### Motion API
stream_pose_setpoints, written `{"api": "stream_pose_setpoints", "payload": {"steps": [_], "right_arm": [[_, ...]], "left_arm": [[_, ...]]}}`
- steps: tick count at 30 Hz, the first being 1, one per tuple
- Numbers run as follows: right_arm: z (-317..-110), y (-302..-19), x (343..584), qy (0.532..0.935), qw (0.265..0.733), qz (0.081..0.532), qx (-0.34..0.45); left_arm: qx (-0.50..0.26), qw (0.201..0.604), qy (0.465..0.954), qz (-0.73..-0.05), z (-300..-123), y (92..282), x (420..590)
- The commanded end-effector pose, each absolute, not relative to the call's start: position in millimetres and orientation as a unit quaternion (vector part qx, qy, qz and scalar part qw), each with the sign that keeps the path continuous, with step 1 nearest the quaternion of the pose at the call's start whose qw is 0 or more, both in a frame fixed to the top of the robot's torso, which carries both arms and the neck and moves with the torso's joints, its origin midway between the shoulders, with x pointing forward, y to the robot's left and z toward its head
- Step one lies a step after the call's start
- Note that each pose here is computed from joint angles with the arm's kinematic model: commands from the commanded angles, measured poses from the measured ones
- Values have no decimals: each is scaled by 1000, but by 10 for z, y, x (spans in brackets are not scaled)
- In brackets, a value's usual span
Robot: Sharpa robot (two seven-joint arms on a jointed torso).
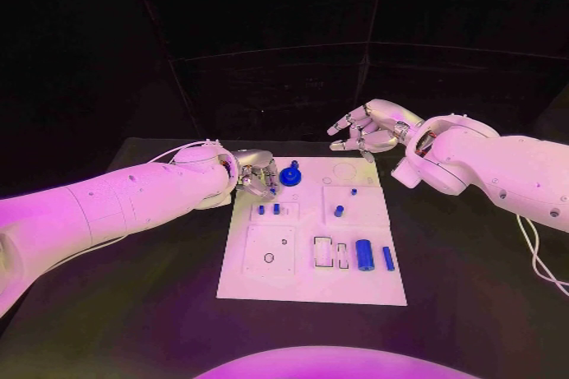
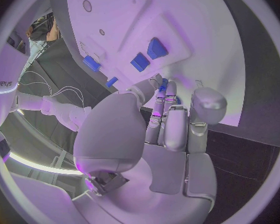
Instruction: Assemble the parts on the task board
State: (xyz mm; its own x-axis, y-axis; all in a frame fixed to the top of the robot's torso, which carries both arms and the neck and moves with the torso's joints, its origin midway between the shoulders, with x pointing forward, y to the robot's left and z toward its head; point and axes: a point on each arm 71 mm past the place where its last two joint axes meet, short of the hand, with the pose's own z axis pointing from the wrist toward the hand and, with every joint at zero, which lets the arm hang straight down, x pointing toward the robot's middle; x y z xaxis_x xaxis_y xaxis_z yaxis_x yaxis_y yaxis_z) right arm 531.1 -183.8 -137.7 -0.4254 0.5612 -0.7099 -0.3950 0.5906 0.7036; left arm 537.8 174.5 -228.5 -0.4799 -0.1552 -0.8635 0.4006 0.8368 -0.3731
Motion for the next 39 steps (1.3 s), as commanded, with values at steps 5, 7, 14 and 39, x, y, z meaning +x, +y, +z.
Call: {"api": "stream_pose_setpoints", "payload": {"steps": [5, 7, 14, 39], "right_arm": [[-1362, -1833, 5314, 713, 532, 454, 57], [-1362, -1832, 5314, 713, 532, 454, 57], [-1363, -1835, 5315, 713, 532, 453, 58], [-1364, -1850, 5318, 713, 533, 452, 59]], "left_arm": [[79, 499, 819, -271, -2303, 1742, 5373], [79, 498, 820, -269, -2305, 1744, 5375], [77, 498, 822, -266, -2310, 1743, 5381], [64, 510, 814, -270, -2291, 1805, 5375]]}}
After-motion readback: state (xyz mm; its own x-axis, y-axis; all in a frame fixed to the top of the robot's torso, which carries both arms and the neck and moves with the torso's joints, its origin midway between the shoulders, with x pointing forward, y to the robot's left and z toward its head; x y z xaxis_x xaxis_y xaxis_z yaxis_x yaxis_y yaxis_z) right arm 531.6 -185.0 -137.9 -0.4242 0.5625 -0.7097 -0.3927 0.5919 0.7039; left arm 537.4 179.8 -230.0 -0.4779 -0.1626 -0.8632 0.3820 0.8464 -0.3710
